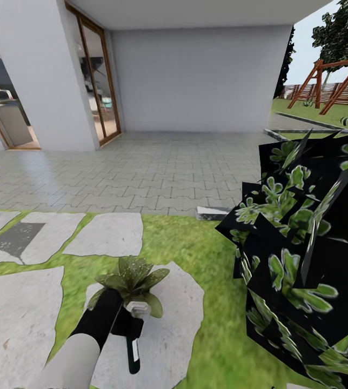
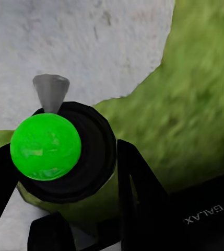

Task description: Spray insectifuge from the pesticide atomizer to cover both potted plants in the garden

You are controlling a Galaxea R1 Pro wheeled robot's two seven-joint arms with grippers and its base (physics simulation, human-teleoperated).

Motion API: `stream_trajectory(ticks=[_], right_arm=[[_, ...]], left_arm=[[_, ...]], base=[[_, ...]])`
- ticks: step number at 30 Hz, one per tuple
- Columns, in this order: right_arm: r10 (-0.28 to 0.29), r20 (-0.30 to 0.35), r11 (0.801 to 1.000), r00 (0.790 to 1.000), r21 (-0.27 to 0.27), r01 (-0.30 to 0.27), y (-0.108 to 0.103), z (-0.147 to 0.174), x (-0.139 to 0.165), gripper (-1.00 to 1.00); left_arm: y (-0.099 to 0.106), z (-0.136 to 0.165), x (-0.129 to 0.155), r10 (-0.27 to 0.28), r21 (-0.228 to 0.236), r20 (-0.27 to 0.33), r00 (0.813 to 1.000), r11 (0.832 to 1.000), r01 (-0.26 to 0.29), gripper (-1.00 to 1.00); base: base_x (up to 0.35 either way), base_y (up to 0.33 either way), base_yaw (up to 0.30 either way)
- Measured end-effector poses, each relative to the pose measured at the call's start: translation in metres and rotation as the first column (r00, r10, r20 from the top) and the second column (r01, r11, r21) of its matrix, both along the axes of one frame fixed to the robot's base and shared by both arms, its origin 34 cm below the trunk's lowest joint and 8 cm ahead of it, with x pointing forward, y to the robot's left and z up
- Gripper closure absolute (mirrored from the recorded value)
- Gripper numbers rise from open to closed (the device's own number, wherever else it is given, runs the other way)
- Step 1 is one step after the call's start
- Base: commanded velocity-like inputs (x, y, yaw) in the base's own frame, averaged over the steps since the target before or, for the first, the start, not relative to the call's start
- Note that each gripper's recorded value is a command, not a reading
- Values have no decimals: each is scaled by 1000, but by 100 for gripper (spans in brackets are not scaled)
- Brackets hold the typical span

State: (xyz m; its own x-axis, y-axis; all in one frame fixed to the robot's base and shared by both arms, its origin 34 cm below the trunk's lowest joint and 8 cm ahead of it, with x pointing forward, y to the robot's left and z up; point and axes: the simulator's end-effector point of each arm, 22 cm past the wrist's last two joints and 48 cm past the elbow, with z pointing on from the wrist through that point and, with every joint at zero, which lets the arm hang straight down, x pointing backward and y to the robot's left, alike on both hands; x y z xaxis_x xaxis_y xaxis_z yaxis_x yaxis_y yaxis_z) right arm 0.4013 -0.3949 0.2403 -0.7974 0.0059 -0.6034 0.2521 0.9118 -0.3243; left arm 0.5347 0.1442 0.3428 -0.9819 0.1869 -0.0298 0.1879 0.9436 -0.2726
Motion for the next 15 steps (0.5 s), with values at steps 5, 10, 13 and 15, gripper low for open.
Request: stream_trajectory(ticks=[5, 10, 13, 15], right_arm=[[0, 0, 1000, 1000, 1, 0, 0, 0, 0, -100], [-2, 0, 1000, 1000, 1, 2, 0, 0, 0, -100], [-3, 0, 1000, 1000, 0, 3, 0, 0, 0, -100], [-3, 0, 1000, 1000, 0, 3, -1, 0, 0, -100]], left_arm=[[10, 8, 15, 30, 19, 42, 999, 999, -31, 100], [28, 5, 20, 42, 89, 60, 997, 995, -48, 100], [32, 3, 18, 57, 92, 56, 997, 994, -62, 100], [32, 3, 18, 57, 94, 54, 997, 994, -62, 100]], base=[[0, 0, -46], [0, 0, -225], [0, 0, -54], [0, 0, -14]])
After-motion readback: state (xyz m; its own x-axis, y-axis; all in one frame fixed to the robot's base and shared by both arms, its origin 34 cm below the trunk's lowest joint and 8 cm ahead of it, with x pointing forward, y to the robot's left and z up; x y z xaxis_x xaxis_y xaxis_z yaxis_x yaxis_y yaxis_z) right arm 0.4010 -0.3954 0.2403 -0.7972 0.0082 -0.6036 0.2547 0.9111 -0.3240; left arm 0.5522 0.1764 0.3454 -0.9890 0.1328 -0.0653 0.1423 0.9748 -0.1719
